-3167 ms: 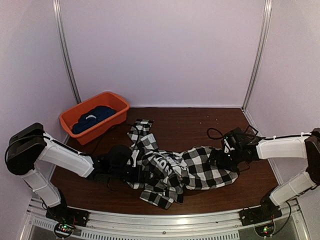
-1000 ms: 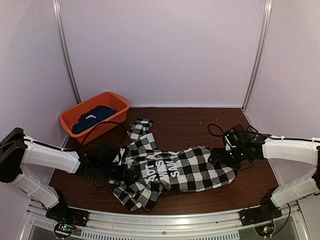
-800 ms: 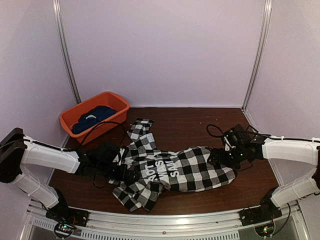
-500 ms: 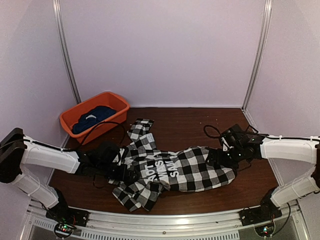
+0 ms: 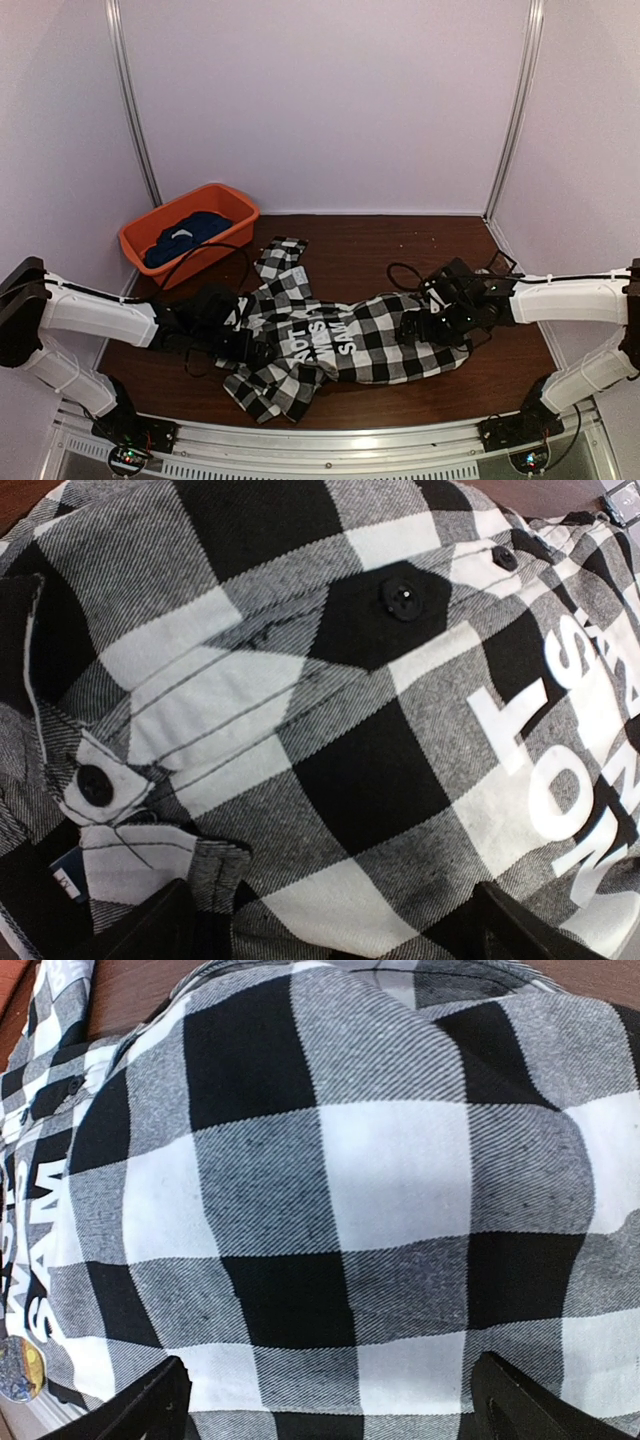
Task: Pin the brooch onto the clothing
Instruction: Smooth out the clothing with brooches at the center of the board.
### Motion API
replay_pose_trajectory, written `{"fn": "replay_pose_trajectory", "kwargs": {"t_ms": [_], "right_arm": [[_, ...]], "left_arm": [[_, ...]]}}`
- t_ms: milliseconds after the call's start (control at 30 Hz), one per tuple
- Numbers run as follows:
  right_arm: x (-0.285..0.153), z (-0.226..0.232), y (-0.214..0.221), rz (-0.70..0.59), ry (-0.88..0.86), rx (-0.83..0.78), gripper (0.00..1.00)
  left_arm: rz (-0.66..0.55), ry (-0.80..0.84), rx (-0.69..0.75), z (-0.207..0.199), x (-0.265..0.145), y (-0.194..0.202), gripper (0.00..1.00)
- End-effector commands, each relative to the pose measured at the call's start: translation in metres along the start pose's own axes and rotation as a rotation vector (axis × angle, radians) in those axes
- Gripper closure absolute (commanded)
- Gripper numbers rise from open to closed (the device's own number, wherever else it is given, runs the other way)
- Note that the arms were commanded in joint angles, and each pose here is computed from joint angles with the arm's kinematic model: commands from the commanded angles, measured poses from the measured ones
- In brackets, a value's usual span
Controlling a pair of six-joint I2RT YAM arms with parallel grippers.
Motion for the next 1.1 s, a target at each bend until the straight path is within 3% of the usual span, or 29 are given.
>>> {"fn": "replay_pose_trajectory", "kwargs": {"t_ms": [0,400,633,867,1067], "right_arm": [[0.004,0.013,0.002,0.019,-0.048,-0.001,0.00],[0.036,-0.010,0.010,0.059,0.057,0.022,0.00],[0.047,-0.016,0.003,0.065,0.075,0.055,0.00],[0.020,-0.002,-0.005,0.010,-0.001,0.065,0.00],[-0.007,0.004,-0.020,-0.066,0.025,0.029,0.00]], "left_arm": [[0.030,-0.046,0.008,0.009,-0.006,0.006,0.02],[0.097,-0.212,0.109,0.031,-0.018,0.010,0.02],[-0.031,-0.251,0.176,0.028,-0.045,-0.031,0.02],[-0.110,-0.035,0.155,-0.008,-0.074,-0.041,0.02],[0.034,0.223,0.111,-0.055,-0.068,-0.011,0.02]]}}
Point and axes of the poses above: each gripper's point midway between its finger pads, its own x axis out along the fingers, its own z axis along the line the jaws close on, y = z × x, the point moved 4 cm from there along -x, back along the fingers, and after that the axes turned 14 degrees about x, right-handed, at the moved point
